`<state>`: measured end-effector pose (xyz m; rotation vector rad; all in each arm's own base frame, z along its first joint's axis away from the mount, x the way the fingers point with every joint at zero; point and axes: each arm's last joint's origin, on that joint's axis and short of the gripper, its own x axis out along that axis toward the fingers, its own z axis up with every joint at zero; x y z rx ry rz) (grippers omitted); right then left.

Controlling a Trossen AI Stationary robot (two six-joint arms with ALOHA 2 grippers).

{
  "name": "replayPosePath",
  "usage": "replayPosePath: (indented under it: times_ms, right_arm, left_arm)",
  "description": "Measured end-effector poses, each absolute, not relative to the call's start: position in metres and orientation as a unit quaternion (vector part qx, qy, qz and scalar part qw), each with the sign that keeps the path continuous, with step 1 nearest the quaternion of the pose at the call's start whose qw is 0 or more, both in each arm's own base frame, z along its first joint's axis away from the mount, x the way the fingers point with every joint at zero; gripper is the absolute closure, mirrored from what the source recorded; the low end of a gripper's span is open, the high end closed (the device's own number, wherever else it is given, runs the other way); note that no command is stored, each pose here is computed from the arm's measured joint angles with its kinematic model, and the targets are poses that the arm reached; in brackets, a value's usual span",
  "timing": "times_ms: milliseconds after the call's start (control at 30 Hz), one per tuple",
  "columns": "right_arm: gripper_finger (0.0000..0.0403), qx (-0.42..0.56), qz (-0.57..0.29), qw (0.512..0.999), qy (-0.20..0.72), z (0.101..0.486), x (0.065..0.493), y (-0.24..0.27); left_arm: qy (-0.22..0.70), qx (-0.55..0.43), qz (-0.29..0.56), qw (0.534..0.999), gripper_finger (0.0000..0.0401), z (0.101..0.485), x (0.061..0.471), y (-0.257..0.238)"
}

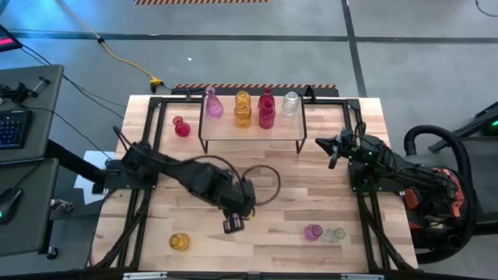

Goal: Sort vases onto shelf
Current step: Put the left pink vase on the shelf aligned with the other pink vase

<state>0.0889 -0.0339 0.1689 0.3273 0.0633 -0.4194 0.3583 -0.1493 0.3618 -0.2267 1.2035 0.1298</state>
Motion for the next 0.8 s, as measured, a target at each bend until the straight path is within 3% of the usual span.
replayPosePath:
  times_ms: [800]
  right_arm:
    - [0.0403, 0.162, -0.207, 0.964, 0.032, 0.169, 0.089, -0.034]
  left_arm:
    - [0.490, -0.063, 0.150, 0.857, 0.0389, 0.449, 0.286, -0.016]
